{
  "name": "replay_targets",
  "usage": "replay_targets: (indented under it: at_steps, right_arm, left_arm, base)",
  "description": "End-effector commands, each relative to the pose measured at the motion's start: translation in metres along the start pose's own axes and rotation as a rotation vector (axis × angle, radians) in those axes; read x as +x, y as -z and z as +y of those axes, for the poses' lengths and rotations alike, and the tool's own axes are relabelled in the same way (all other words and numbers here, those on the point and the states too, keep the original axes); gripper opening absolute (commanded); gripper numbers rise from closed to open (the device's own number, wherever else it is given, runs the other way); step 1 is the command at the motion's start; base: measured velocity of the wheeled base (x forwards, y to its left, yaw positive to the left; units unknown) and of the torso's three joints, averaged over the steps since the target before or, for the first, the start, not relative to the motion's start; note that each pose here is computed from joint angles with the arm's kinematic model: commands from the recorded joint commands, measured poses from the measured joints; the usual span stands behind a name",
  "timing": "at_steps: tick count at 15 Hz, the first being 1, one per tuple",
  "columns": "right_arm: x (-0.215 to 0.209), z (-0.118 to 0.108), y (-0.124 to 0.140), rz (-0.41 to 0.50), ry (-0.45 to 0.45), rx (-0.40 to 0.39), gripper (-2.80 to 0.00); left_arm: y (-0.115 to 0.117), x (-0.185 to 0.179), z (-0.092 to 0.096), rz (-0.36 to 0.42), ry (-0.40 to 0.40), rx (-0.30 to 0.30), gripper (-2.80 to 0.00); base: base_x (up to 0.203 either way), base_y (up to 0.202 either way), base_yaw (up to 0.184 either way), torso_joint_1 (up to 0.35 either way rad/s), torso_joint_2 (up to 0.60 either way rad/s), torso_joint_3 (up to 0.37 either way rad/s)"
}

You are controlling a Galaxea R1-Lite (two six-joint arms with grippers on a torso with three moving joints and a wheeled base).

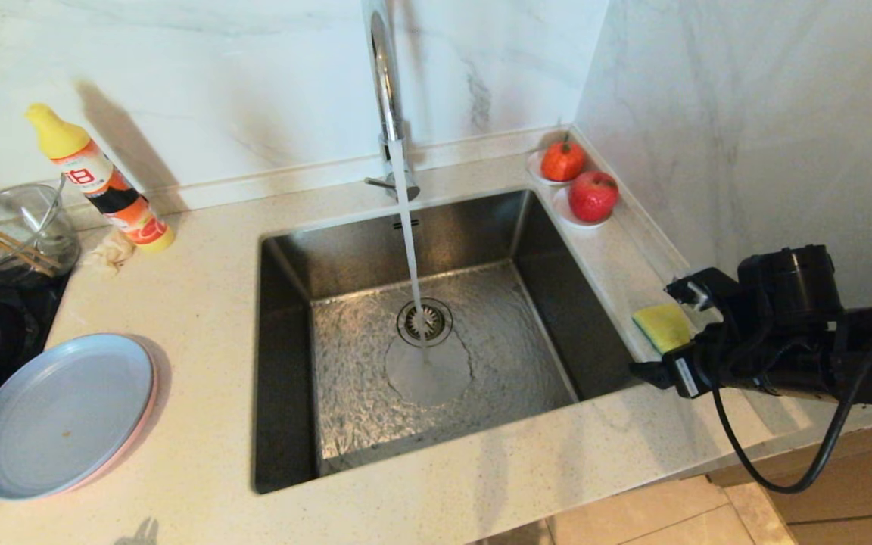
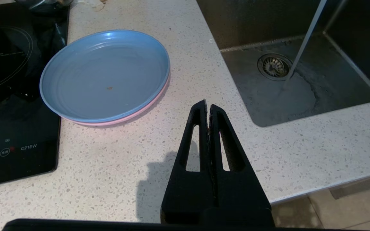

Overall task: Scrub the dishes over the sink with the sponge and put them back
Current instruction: Wash the plate

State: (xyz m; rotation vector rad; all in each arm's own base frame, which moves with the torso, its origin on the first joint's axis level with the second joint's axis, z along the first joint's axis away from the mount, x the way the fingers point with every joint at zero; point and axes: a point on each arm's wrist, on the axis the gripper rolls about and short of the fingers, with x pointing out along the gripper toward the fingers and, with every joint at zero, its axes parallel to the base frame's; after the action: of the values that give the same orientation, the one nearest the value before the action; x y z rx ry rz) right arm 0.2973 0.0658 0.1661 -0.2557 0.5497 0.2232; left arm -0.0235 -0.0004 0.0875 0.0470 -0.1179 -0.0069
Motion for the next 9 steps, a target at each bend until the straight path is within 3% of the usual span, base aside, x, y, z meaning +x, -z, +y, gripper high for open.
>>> replay_targets:
  at_steps: [1,9]
  right_arm:
    - [0.0051,-0.0003,-0.0021,-0.018,0.004,-0.015,0.00]
    - [-0.0005,-0.0030,-0.0027,0.023,0.047,-0.026,0.00]
  left_arm:
    - [0.0114,0.0021,-0.0005,0.041,0.002,-0.001,-2.80]
    - [0.0114,0.0021,-0.0005,0.041,0.002,-0.001,-2.80]
  base:
    - [0.000,0.000,0.000,0.000,0.00,0.000]
    - [0.000,0.000,0.000,0.000,0.00,0.000]
